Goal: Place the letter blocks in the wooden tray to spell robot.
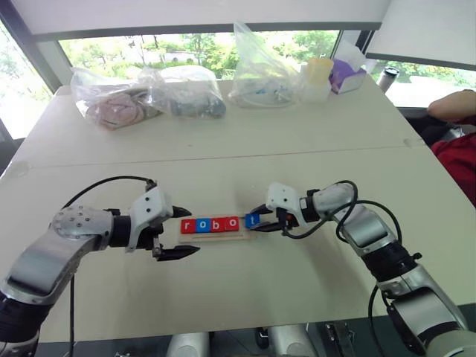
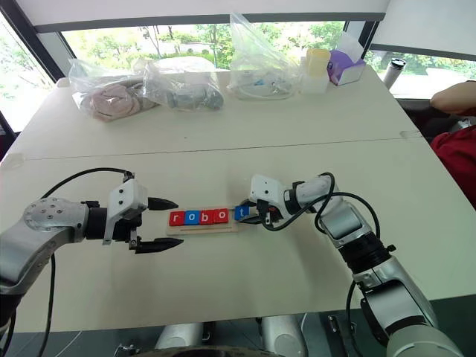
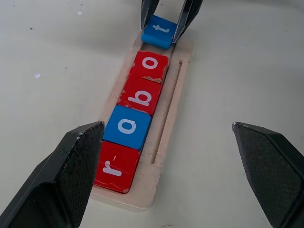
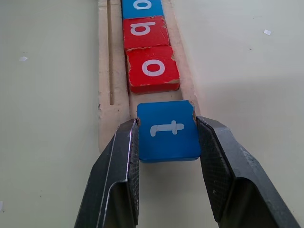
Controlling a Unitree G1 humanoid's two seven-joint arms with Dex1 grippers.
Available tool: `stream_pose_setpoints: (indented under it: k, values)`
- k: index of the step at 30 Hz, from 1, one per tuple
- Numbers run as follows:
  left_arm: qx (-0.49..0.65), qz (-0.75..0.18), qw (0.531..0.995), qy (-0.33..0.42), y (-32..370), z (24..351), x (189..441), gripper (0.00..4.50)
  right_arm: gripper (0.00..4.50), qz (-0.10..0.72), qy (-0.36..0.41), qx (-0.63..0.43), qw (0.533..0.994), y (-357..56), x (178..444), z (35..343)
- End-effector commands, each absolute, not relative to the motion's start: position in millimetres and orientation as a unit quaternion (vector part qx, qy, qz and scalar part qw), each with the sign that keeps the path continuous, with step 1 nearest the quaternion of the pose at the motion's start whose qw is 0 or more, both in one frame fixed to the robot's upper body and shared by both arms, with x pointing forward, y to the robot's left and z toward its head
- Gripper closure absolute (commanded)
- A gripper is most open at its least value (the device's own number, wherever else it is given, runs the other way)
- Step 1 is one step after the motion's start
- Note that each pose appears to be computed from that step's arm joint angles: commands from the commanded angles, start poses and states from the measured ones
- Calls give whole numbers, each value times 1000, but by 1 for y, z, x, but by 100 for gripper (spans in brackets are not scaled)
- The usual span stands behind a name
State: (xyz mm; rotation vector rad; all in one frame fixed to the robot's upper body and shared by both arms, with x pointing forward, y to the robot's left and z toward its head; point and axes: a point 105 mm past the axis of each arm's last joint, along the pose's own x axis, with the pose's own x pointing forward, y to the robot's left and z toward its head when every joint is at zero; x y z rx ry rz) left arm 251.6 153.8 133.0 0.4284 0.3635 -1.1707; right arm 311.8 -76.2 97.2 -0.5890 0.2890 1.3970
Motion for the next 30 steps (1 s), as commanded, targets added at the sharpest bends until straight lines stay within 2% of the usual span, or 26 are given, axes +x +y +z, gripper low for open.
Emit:
stream_pose_setpoints:
  k: [1,20,21,22,25,26,30]
  values:
    - [208,-544,799,150,152,139,253,0,335,636,105,-276,713,-68,313,107]
    - [205,-532,809,145,150,133,258,0,335,642,102,-273,709,-50,311,103]
    - [205,-531,809,145,150,133,258,0,229,640,103,-272,711,-50,312,103]
    - [205,-531,809,145,150,132,259,0,188,636,101,-274,715,-50,313,103]
    - [206,-529,810,144,150,133,259,0,27,630,91,-277,720,-50,315,107]
    - [206,-529,810,144,150,133,259,0,6,628,88,-277,722,-50,315,108]
    - [207,-526,812,144,151,133,260,0,6,606,64,-265,747,-55,320,126]
